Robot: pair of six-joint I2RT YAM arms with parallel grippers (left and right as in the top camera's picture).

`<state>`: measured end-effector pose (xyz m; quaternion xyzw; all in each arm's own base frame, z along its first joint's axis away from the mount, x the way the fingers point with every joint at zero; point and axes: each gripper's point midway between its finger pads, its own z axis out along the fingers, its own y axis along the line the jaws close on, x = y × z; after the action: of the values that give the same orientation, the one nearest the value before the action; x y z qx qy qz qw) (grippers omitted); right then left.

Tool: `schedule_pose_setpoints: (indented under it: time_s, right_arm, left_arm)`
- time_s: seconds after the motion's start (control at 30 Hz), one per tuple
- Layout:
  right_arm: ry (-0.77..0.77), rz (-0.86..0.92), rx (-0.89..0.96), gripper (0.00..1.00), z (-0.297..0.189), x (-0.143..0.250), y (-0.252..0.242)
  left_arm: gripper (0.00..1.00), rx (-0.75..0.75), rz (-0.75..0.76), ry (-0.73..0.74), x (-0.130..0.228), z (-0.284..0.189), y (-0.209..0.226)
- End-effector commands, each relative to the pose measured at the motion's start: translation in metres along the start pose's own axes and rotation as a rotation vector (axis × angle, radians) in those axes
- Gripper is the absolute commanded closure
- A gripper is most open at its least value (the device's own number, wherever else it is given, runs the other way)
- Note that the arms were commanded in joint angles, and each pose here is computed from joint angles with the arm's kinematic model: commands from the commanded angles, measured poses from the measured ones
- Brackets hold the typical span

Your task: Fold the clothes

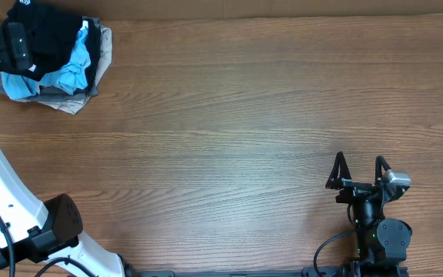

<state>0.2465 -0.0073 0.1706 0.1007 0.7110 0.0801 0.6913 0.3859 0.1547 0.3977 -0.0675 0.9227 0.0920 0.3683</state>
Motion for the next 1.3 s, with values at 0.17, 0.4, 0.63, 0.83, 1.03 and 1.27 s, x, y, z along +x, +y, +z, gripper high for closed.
schedule_pose_setpoints:
  time_s: [0.17, 0.4, 0.63, 0.83, 1.03, 1.27]
  right_arm:
    - [-0.008, 0.000, -0.002, 0.00, 0.000, 0.001, 0.000]
    - [-0.008, 0.000, -0.002, 0.00, 0.000, 0.001, 0.000]
    - [-0.008, 0.000, -0.002, 0.00, 0.000, 0.001, 0.000]
    - [-0.008, 0.000, -0.002, 0.00, 0.000, 0.001, 0.000]
    - [-0.008, 0.000, -0.002, 0.00, 0.000, 0.001, 0.000]
    - [-0.008, 0.000, -0.002, 0.00, 0.000, 0.001, 0.000]
  left_arm:
    - [0.00, -0.003, -0.012, -0.010, -0.002, -0.003, 0.000]
    - [0.00, -0.003, -0.012, -0.010, -0.002, -0.003, 0.000]
    - [0.00, -0.003, -0.012, -0.010, -0.002, -0.003, 0.000]
    - [0.00, -0.008, 0.000, -0.053, -0.006, -0.024, -0.006]
    - [0.00, 0.019, 0.045, -0.146, 0.003, -0.086, -0.033]
    - [0.00, 0.028, 0.091, 0.013, 0.110, -0.101, -0.055]
